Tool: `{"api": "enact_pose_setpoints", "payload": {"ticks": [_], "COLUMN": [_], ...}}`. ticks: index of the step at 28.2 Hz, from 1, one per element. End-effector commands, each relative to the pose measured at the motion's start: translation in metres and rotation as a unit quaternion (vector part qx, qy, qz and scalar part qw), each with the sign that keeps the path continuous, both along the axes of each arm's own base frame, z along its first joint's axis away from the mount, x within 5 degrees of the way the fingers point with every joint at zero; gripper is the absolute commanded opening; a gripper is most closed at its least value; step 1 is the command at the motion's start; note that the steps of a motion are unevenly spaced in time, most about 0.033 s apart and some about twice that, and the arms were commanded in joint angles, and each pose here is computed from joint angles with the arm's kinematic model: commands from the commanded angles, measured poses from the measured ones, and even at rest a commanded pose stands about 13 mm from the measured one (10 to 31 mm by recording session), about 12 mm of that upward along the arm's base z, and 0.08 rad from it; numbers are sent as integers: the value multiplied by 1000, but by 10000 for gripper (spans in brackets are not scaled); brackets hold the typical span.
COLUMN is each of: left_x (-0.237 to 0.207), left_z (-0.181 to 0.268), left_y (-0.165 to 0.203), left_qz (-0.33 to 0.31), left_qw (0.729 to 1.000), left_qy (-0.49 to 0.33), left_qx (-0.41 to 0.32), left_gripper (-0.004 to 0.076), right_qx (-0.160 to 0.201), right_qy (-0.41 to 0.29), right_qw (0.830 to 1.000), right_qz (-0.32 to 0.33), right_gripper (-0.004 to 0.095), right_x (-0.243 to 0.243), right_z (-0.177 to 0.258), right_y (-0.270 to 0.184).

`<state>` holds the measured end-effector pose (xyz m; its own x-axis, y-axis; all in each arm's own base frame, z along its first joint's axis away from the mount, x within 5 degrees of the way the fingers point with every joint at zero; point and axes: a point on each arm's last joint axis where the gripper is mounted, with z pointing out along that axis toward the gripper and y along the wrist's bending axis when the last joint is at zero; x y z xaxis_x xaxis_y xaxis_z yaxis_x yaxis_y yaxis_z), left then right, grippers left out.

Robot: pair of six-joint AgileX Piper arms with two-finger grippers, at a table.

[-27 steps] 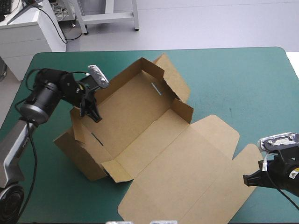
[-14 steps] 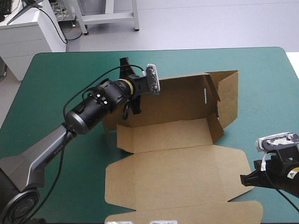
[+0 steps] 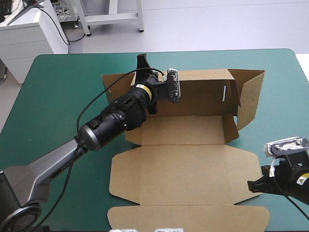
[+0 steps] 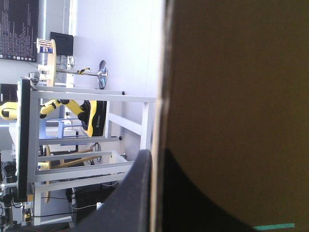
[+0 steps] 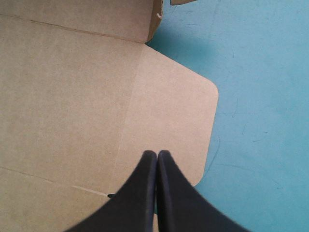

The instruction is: Fold the box

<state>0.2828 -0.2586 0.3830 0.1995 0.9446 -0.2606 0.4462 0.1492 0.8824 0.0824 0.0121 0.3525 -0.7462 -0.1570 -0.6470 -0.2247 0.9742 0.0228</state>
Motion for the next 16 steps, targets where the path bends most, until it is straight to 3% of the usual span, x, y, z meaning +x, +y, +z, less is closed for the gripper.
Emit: {"api": "enact_pose_setpoints", "payload": {"ticks": [1, 8, 16], "left_x": [-12, -24, -29], "left_z": [24, -22, -59], "left_y": [1, -12, -1], "left_qz": [-1, -4, 34], "left_qw": [998, 994, 989], "left_qy": [-65, -110, -136], "left_qx": [-24, 7, 45], "left_gripper": [-9, -8, -8], "right_qx": [6, 5, 4], "right_qy": [-39, -38, -39], "right_qw": [999, 999, 999], "right_qz": [-4, -4, 0], "right_gripper": [-19, -19, -19], "right_x": [3, 3, 3], "right_z": [11, 11, 11], "right_y": [0, 0, 1]}}
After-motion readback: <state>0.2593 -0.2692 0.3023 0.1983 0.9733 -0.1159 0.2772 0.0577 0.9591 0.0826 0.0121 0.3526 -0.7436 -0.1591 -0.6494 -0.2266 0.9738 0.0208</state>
